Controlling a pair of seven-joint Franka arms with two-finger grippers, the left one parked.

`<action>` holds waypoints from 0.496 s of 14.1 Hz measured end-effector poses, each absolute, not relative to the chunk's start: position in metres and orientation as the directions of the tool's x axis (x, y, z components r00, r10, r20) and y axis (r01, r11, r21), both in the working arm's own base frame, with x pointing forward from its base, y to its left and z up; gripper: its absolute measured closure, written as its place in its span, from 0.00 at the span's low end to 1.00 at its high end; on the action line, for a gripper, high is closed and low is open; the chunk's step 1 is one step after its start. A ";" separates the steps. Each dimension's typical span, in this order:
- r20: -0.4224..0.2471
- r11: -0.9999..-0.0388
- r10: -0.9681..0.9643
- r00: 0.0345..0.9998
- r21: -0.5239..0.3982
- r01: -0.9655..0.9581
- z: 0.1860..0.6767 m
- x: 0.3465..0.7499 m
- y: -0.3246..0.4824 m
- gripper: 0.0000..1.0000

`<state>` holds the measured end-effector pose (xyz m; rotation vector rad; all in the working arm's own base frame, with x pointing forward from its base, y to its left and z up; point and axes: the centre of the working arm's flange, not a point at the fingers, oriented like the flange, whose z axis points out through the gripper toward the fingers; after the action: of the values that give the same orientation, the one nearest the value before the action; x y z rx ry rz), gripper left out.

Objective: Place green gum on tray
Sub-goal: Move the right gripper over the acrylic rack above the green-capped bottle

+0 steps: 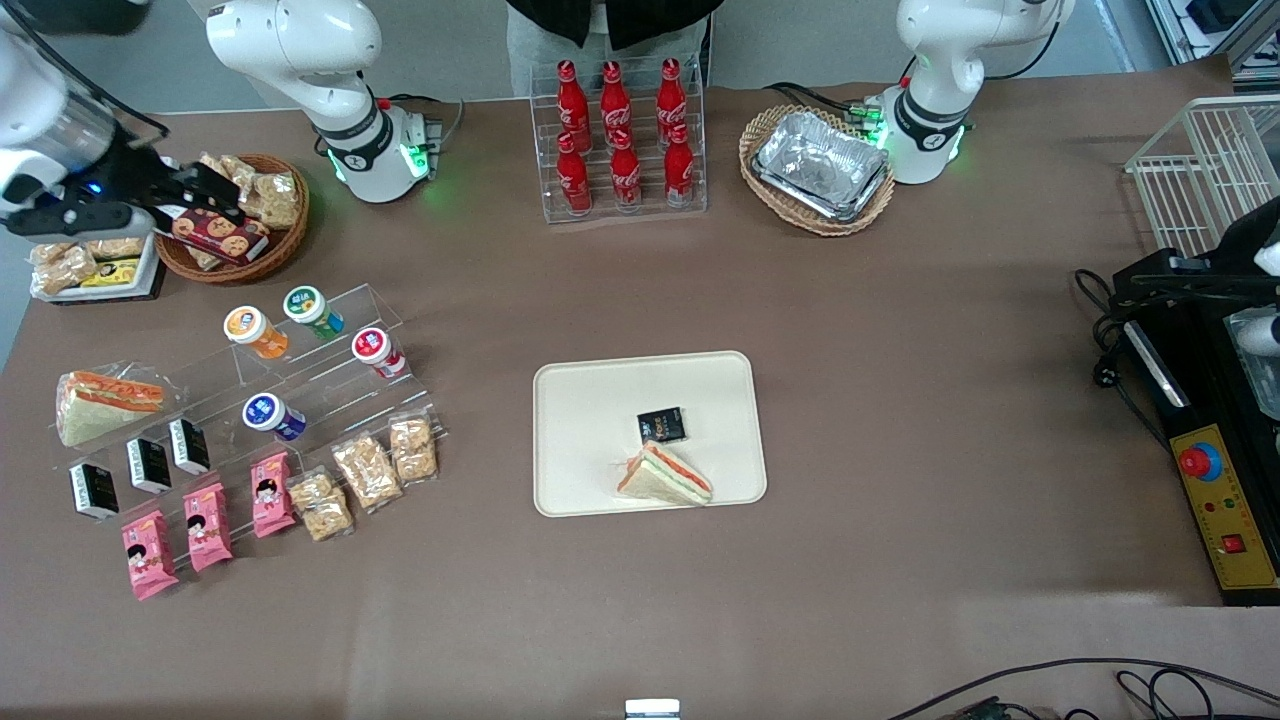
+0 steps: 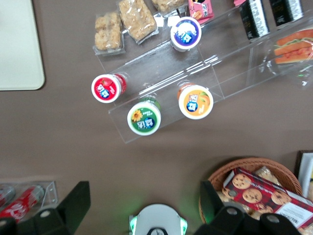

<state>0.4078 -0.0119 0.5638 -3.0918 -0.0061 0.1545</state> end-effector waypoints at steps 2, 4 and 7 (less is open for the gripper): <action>-0.087 -0.999 0.012 0.996 -0.045 0.008 0.529 0.407 -0.008 0.00; -0.080 -0.999 0.018 0.997 -0.043 0.014 0.499 0.407 -0.004 0.00; -0.066 -0.999 0.016 0.998 -0.040 0.013 0.466 0.407 0.003 0.00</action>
<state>0.4069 0.0026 0.4664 -3.1005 -0.0229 0.1032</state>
